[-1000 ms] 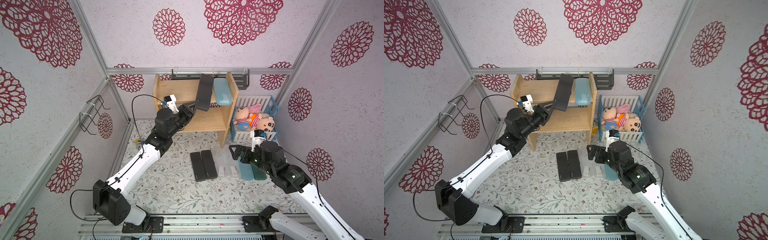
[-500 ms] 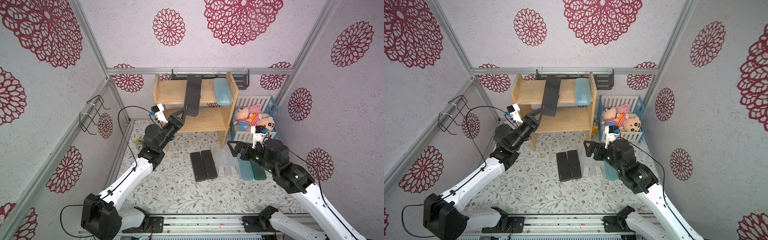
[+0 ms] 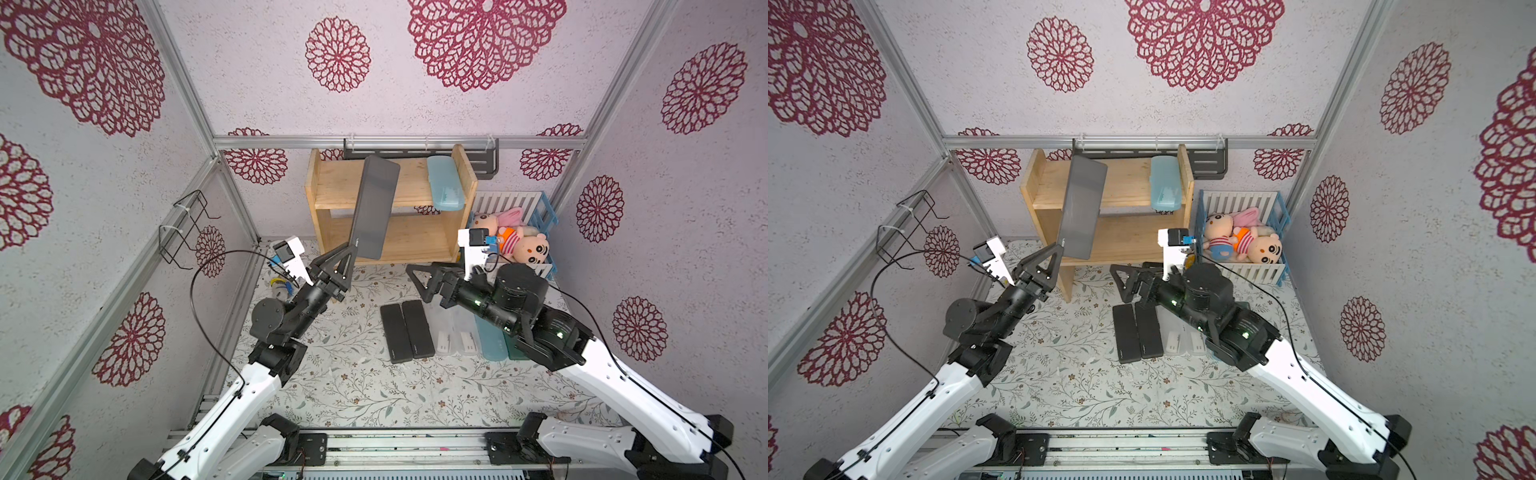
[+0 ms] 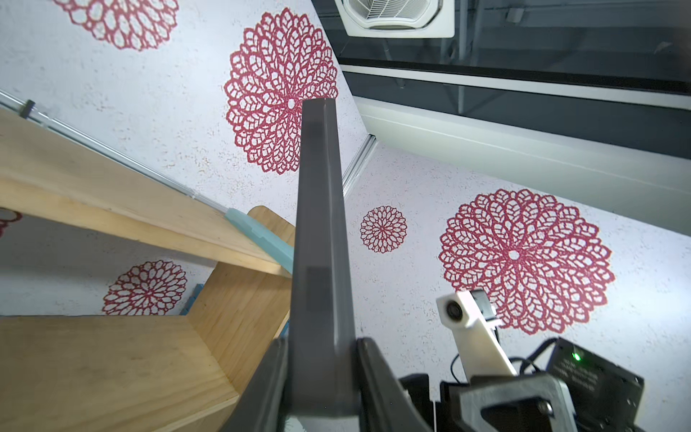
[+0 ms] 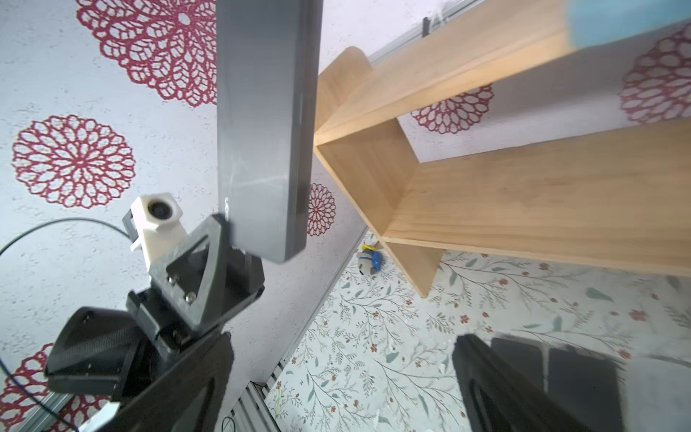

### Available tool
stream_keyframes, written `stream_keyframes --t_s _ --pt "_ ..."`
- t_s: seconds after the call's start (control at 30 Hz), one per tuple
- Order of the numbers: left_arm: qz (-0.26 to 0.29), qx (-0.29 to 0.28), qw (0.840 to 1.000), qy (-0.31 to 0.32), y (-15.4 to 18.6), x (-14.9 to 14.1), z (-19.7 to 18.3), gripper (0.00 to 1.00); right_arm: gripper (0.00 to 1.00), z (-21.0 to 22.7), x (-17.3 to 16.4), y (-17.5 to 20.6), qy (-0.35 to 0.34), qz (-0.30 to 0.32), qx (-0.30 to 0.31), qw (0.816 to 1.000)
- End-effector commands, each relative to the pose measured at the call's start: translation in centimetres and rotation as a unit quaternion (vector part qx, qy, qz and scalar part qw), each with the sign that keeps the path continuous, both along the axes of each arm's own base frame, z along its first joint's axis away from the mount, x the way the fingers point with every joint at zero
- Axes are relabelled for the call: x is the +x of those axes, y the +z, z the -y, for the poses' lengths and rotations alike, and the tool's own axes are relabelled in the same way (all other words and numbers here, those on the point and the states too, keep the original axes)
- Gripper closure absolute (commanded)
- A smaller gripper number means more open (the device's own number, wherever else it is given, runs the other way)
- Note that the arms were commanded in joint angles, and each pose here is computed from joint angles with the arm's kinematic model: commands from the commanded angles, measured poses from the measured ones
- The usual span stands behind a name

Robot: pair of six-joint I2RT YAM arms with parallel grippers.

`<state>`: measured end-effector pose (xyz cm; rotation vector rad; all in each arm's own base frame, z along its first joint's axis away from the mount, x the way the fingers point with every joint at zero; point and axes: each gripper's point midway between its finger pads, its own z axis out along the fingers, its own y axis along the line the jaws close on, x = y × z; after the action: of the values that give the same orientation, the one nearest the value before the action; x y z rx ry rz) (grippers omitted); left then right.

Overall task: Remove the pencil cases from the shelf
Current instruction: Pick up the pencil case from the shelf.

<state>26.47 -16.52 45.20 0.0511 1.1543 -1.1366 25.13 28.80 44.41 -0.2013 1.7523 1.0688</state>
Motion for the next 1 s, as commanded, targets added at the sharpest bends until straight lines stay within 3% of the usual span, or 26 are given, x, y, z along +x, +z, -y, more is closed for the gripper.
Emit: stream_keyframes --t_s 0.0,0.17,0.43,0.77,0.87,0.97 --pt "0.046 0.050 0.996 0.058 -1.2 -2.4 -1.8 1.00 0.01 -1.3 -0.3 5.0 0.004 0.057 0.064 0.996" --pt "0.041 0.088 0.989 0.113 -3.6 -4.6 -4.2 1.00 0.01 -5.4 -0.4 5.5 0.029 0.063 0.073 0.995" --pt "0.031 0.088 0.989 0.114 -6.3 -6.8 -5.4 1.00 0.01 -12.0 0.4 4.6 0.051 0.046 0.041 0.997" --pt "0.027 0.093 0.986 0.136 -7.1 -8.7 -7.1 1.00 0.01 -16.4 1.5 2.3 0.064 0.015 0.004 0.998" --pt "0.025 0.095 0.985 0.139 -7.2 -9.0 -7.3 1.00 0.07 -16.9 1.7 1.6 0.064 0.007 -0.001 0.998" --pt "0.019 0.099 0.984 0.143 -7.5 -9.0 -7.5 1.00 0.20 -17.0 1.9 1.0 0.059 0.002 -0.007 0.998"
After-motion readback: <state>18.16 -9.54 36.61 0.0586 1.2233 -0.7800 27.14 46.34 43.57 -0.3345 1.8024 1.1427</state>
